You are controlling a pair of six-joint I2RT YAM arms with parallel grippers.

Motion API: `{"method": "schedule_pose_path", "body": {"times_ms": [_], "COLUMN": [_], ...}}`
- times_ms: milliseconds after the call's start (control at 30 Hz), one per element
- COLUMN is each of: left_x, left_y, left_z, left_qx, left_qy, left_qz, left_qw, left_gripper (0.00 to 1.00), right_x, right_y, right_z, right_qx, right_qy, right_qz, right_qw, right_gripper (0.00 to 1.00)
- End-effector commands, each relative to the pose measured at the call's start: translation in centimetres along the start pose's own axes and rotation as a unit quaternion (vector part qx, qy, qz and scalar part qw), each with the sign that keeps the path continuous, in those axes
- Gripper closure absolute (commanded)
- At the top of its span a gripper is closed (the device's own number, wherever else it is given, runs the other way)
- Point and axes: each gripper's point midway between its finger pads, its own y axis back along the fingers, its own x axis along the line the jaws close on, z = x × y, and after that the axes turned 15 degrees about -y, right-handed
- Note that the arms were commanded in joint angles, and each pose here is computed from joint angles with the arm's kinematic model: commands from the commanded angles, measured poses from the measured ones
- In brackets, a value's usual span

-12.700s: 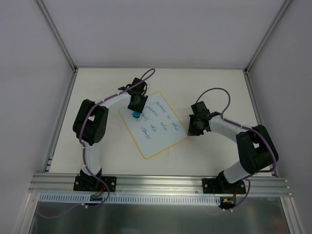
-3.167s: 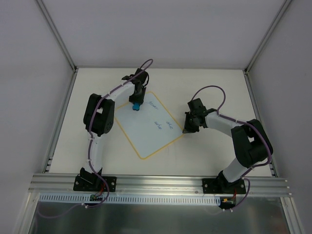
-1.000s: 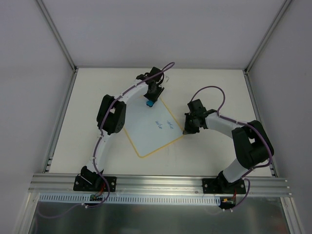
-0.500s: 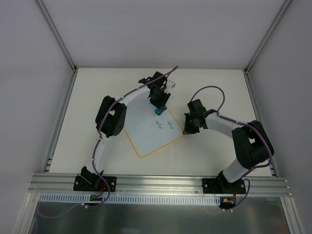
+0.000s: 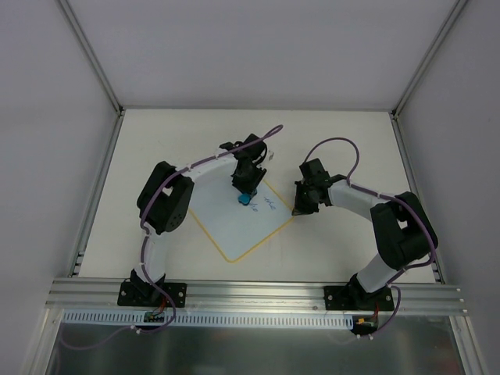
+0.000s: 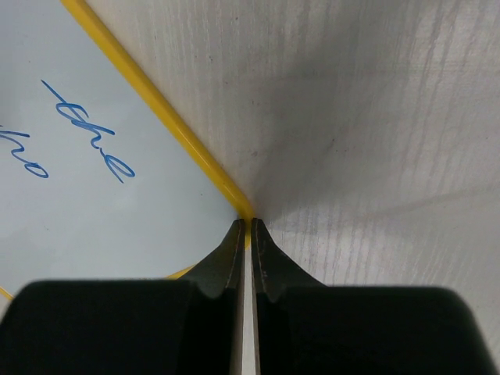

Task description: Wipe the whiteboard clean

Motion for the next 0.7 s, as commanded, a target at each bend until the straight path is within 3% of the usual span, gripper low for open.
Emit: {"method": "schedule_pose_path", "body": {"times_ms": [0,333,500,667], "left_x": [-4.0,-8.5,-5.3,0.5], "left_y": [-1.0,-0.7,-0.6,-0.3], "left_z": [-5.5,-5.8,-6.0,-7.4], "left_qx": [0.093,0.077,0.075,0.085], "left_qy": [0.013,0.06,0.08,0.126], "left_qz": [-0.002,0.009,0.055,0.104], "left_qw": [0.996,0.995,0.992,0.983], "left_gripper": [1.0,1.0,1.0,1.0], "right_x": [-3.1,-2.8,-2.9,-3.5], "right_y": [-1.2,-1.9,-2.2,-2.3], "right_z": [-2.4,-2.9,-3.0,-3.4], "right_qx": [0.038,0.045,0.047,0.047], "right_qy": [0.004,-0.012,-0.016,-0.017], "right_qz": [-0.06,-0.05,-0.049,-0.057], "right_qw": [0.997,0.998,0.998,0.997], "right_gripper": [1.0,1.0,1.0,1.0]}}
